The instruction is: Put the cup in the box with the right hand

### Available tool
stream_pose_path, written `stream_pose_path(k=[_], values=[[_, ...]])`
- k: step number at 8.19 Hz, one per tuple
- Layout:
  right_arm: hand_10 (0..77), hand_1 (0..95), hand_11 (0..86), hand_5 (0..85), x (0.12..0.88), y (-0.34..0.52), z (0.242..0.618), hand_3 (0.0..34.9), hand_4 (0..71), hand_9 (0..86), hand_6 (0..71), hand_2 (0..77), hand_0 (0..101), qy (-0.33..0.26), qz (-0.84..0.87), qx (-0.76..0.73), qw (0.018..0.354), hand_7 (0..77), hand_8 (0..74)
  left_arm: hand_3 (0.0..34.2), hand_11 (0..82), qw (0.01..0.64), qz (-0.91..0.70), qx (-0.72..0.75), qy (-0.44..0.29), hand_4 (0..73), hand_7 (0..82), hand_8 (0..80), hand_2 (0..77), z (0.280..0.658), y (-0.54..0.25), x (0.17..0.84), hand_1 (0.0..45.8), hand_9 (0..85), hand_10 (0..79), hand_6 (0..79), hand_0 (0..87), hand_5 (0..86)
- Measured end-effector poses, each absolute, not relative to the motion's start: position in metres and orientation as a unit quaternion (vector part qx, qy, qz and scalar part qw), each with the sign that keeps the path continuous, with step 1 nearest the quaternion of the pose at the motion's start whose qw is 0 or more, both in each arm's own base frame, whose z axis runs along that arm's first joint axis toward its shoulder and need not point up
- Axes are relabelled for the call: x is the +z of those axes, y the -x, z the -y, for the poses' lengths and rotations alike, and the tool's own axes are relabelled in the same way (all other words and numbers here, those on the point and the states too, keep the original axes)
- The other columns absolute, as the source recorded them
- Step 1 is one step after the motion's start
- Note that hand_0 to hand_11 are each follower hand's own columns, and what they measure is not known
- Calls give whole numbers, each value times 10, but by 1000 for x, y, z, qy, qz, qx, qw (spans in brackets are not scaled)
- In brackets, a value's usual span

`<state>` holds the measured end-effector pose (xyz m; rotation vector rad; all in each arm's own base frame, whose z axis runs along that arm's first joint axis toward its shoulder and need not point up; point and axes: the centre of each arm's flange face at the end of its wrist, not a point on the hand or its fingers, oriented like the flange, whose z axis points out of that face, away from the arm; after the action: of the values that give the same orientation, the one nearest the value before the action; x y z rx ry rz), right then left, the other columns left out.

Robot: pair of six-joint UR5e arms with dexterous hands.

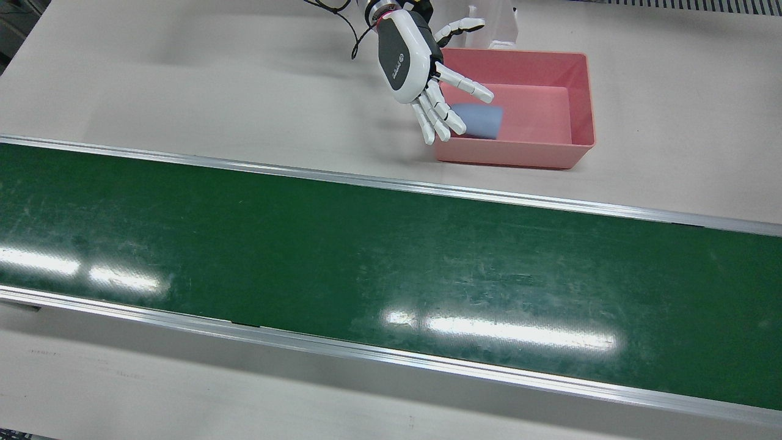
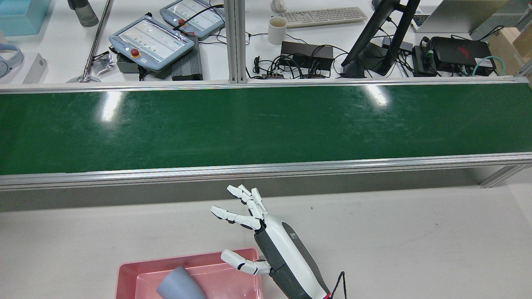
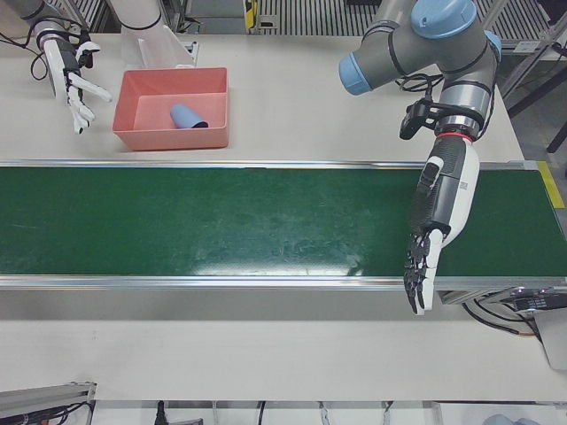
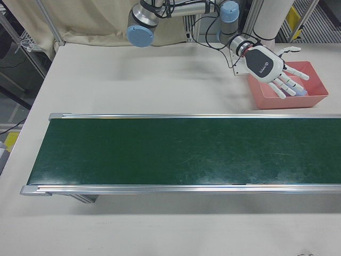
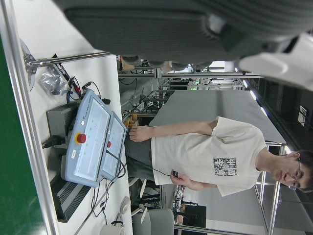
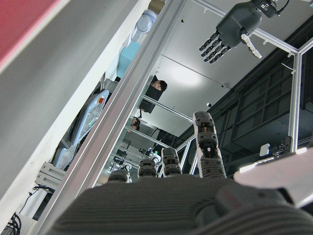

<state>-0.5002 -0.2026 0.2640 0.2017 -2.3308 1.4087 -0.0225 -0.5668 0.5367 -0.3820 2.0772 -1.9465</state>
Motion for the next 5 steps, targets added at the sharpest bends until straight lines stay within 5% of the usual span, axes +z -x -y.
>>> stream_pose_path(k=[2, 3, 4, 5], values=[[5, 44, 5, 5, 260, 462, 221, 52, 136, 71, 11, 235, 0, -77, 840, 506, 182, 180, 22, 0, 0, 134, -717, -672, 132, 0, 0, 0, 5, 567, 22, 537, 5, 0, 0, 0, 0, 0], [5, 33, 5, 5, 266, 420, 239, 44, 207, 82, 11, 98, 0, -81, 841, 510, 163, 191, 33, 0, 0, 134, -717, -672, 132, 0, 0, 0, 5, 567, 22, 537, 5, 0, 0, 0, 0, 0], [5, 0, 5, 5, 279, 377, 262, 21, 289, 87, 16, 11, 128, -82, 842, 515, 139, 202, 33, 0, 0, 134, -717, -672, 132, 0, 0, 0, 5, 567, 22, 537, 5, 0, 0, 0, 0, 0], [0, 0, 5, 5, 292, 338, 289, 13, 311, 82, 33, 11, 330, -86, 846, 511, 124, 218, 33, 0, 0, 134, -717, -672, 132, 0, 0, 0, 5, 567, 22, 537, 5, 0, 0, 0, 0, 0]])
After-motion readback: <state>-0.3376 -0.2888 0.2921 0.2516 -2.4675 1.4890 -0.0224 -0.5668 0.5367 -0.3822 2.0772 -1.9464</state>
